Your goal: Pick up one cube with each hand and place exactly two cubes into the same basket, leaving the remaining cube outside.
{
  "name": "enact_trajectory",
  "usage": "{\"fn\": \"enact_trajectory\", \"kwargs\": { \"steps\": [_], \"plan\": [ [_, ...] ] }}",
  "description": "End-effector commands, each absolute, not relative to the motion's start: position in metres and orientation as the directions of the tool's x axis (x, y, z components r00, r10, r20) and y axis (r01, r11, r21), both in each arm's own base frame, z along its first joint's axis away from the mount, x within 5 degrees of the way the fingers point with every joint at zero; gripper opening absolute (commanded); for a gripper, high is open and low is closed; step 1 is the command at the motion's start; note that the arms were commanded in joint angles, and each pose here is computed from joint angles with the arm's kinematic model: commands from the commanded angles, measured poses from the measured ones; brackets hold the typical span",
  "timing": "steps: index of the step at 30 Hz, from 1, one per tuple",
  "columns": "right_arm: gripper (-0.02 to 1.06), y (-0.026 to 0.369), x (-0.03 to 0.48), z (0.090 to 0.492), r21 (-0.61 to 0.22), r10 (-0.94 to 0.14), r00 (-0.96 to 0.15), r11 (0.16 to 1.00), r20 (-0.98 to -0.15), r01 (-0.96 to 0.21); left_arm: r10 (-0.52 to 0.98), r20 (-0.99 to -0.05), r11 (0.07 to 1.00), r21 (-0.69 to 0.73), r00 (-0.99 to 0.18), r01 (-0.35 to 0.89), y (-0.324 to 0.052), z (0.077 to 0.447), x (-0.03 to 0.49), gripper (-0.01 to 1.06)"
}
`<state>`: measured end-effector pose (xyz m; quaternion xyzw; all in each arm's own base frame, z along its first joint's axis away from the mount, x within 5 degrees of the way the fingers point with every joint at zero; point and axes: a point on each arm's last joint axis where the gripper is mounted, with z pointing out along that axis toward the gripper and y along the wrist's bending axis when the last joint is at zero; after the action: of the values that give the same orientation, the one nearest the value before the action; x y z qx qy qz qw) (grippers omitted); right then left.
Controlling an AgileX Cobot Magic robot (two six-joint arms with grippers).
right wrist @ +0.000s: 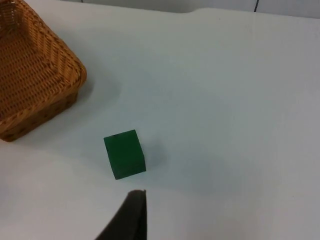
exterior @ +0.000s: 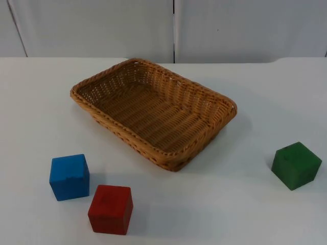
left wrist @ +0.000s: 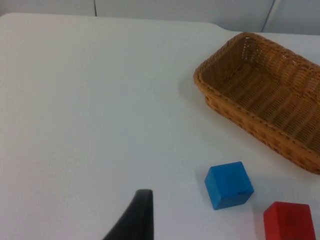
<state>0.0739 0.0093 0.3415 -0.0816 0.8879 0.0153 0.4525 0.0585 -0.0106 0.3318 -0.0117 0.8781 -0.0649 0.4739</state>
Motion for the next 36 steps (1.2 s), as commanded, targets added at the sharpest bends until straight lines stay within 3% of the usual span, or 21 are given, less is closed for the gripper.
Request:
{"fn": "enact_trajectory", "kwargs": {
  "steps": [1,6,14,22,31,36],
  "plan": [
    [1.03,0.012,0.089,0.350,-0.043,-0.136,-0.602,0.985,-0.787,-0.167,-0.102,-0.831,0.987,-0.153,-0.547,0.049,-0.012,0.335,0.066,1.01],
    [1.03,0.017,0.105,0.348,0.003,-0.118,-0.657,0.984,-0.745,-0.180,-0.110,-0.819,0.985,-0.165,-0.563,0.048,-0.012,0.333,0.074,1.01],
    [1.03,0.019,0.126,0.339,-0.002,-0.137,-0.702,0.982,-0.699,-0.190,-0.075,-0.784,0.987,-0.145,-0.617,0.063,-0.011,0.327,0.093,1.01],
    [1.03,0.023,0.157,0.319,0.007,-0.150,-0.789,0.981,-0.596,-0.192,-0.045,-0.739,0.984,-0.149,-0.672,0.098,-0.012,0.319,0.120,1.01],
    [1.03,0.033,0.187,0.305,0.087,-0.151,-0.844,0.970,-0.515,-0.227,-0.020,-0.712,0.985,-0.133,-0.702,0.107,-0.010,0.314,0.144,1.01],
    [1.03,0.035,0.200,0.306,0.091,-0.157,-0.862,0.969,-0.482,-0.228,-0.013,-0.692,0.986,-0.131,-0.721,0.108,-0.008,0.314,0.159,1.01]
  ]
}}
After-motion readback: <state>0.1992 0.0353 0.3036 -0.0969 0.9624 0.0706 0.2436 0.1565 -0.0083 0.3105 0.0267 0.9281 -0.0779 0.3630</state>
